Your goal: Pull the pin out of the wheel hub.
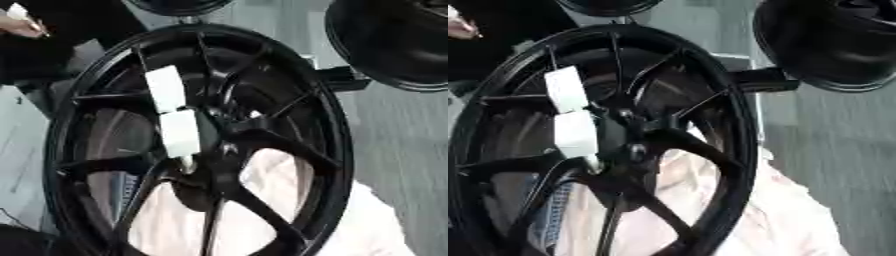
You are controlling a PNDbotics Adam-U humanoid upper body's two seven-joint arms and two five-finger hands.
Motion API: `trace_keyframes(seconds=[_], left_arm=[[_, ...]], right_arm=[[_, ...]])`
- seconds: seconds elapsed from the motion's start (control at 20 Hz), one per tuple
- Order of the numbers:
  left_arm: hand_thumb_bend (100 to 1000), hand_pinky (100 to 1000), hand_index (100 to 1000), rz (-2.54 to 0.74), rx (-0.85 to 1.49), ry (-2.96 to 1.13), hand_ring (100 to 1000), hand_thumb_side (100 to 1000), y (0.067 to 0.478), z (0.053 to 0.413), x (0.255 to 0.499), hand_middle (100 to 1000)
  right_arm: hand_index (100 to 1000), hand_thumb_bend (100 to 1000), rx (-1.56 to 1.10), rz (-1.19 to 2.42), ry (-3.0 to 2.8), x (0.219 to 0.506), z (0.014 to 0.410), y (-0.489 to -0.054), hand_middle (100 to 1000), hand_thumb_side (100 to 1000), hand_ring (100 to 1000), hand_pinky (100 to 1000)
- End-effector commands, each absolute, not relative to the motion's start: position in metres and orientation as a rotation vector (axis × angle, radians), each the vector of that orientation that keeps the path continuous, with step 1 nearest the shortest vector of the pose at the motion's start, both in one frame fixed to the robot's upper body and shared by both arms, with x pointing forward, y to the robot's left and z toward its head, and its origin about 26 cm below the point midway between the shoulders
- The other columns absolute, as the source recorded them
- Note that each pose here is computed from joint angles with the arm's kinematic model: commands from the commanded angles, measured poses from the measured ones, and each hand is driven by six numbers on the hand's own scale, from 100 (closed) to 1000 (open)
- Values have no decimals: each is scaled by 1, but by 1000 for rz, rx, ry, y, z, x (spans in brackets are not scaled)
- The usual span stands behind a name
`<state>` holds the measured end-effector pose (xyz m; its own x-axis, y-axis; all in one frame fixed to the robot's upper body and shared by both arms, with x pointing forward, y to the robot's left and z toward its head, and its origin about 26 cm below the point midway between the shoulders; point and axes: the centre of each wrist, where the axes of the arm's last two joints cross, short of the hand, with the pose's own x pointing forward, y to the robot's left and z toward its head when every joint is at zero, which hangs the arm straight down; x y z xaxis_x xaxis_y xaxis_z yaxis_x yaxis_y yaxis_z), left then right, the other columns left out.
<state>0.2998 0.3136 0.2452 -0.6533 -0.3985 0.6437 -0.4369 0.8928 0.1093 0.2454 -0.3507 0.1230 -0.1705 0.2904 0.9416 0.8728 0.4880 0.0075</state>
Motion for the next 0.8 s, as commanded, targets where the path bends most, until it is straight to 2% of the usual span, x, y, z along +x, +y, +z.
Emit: trace_keyframes(seconds=[0.05, 0.1, 0.35, 0.45, 0.8], left_arm=[[100, 756, 638, 34, 611, -2391, 637, 397, 314, 255, 297, 537], [100, 757, 642, 2, 623, -2400, 638, 384, 315, 257, 296, 539], [100, 777, 693, -444, 784, -2441, 687, 100, 319, 284, 293, 595], [100, 782, 708, -750, 858, -2426, 702, 100, 319, 299, 291, 614], [390, 789, 793, -1579, 1028, -2192, 735, 100, 312, 348, 282, 676]], right_arm=[[740, 100, -1007, -720, -1727, 244, 128, -353, 565, 490, 622, 458], [739, 100, -1008, -718, -1725, 244, 128, -353, 566, 489, 622, 458], [739, 100, -1019, -705, -1716, 242, 127, -355, 566, 483, 622, 458], [739, 100, -1024, -695, -1710, 241, 126, -355, 566, 478, 622, 458], [735, 100, -1051, -669, -1712, 240, 127, -357, 563, 470, 619, 458]])
